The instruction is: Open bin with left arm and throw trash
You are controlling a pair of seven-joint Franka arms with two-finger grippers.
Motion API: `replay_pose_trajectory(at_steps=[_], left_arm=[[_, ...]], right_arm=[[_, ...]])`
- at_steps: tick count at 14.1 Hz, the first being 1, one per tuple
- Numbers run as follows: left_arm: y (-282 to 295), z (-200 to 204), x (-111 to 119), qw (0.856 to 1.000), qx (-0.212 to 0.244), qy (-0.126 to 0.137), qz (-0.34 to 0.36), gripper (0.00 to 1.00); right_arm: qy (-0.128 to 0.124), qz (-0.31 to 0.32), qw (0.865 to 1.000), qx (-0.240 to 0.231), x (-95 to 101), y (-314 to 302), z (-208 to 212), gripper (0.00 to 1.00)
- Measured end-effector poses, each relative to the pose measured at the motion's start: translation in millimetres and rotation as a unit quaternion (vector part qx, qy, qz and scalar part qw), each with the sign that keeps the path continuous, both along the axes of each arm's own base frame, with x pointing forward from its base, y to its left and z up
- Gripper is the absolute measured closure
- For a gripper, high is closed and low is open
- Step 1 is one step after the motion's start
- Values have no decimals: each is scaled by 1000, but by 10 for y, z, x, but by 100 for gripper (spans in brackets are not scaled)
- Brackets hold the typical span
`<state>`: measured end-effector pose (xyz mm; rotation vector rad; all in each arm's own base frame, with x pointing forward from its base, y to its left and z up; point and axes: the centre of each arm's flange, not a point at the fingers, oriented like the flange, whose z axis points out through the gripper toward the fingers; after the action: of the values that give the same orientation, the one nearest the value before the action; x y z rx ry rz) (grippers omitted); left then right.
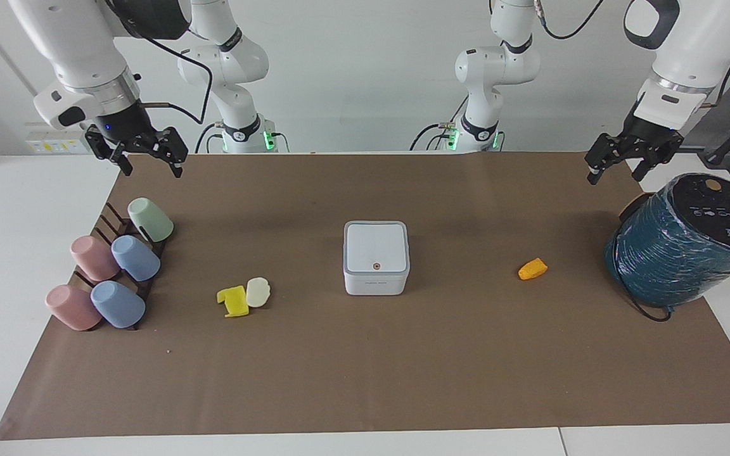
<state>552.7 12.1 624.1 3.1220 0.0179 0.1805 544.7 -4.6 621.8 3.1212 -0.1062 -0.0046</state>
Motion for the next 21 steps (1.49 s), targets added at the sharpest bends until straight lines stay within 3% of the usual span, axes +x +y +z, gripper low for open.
replay_pose_trajectory(at_steps=[10,13,18,21], left_arm=[[1,-4,-4,1000,0,2,0,0],[17,-48,-60,1000,-1,27,1,0],[-164,-57,-85,999,-1,37,-16,0],[-672,-54,-124,997,-2,40,-62,37]], right_arm=[[3,1,1000,0,-7,13,-29,0],[4,1,1000,0,-9,13,-33,0],[7,1,1000,1,-52,9,-53,0],[7,1,1000,1,-61,8,-58,0]])
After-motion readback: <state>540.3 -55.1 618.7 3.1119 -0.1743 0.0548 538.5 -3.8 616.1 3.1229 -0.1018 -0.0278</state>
